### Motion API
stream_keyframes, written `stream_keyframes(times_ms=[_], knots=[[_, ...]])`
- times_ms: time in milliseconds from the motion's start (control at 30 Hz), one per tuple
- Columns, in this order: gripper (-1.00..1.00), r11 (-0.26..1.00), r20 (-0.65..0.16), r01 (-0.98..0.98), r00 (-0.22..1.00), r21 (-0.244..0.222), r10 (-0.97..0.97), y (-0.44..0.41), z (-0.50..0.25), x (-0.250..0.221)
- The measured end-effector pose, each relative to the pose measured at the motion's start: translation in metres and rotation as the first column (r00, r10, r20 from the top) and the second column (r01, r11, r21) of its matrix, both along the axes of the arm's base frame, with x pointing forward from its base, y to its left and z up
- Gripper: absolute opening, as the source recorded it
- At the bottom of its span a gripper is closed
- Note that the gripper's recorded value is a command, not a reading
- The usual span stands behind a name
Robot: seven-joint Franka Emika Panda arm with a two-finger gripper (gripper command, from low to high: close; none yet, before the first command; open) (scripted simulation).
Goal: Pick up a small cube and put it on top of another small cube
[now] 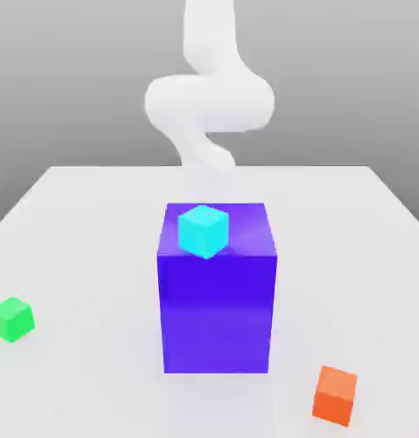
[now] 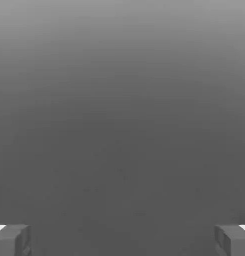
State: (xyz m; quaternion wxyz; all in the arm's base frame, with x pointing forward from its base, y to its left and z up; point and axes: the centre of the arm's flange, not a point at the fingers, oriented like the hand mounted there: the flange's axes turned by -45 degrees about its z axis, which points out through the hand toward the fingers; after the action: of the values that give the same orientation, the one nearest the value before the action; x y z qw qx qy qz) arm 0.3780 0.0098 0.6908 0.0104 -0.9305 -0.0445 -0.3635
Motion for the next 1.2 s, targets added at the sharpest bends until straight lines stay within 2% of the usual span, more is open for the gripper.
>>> stream_keyframes(times_ms=[267, 533, 867, 1133, 1200], knots=[[0.00, 0.944, -0.171, -0.324, 0.935, -0.068, 0.309, 0.052, -0.083, 0.092], [0.00, 0.783, -0.332, -0.613, 0.763, -0.102, 0.555, 0.123, -0.189, 0.154], [0.00, 0.458, -0.520, -0.883, 0.440, -0.102, 0.732, 0.219, -0.345, 0.181], [0.00, 0.126, -0.656, -0.990, 0.136, -0.063, 0.743, 0.282, -0.476, 0.165], [0.00, 0.081, -0.671, -0.995, 0.097, -0.055, 0.735, 0.290, -0.510, 0.162]])
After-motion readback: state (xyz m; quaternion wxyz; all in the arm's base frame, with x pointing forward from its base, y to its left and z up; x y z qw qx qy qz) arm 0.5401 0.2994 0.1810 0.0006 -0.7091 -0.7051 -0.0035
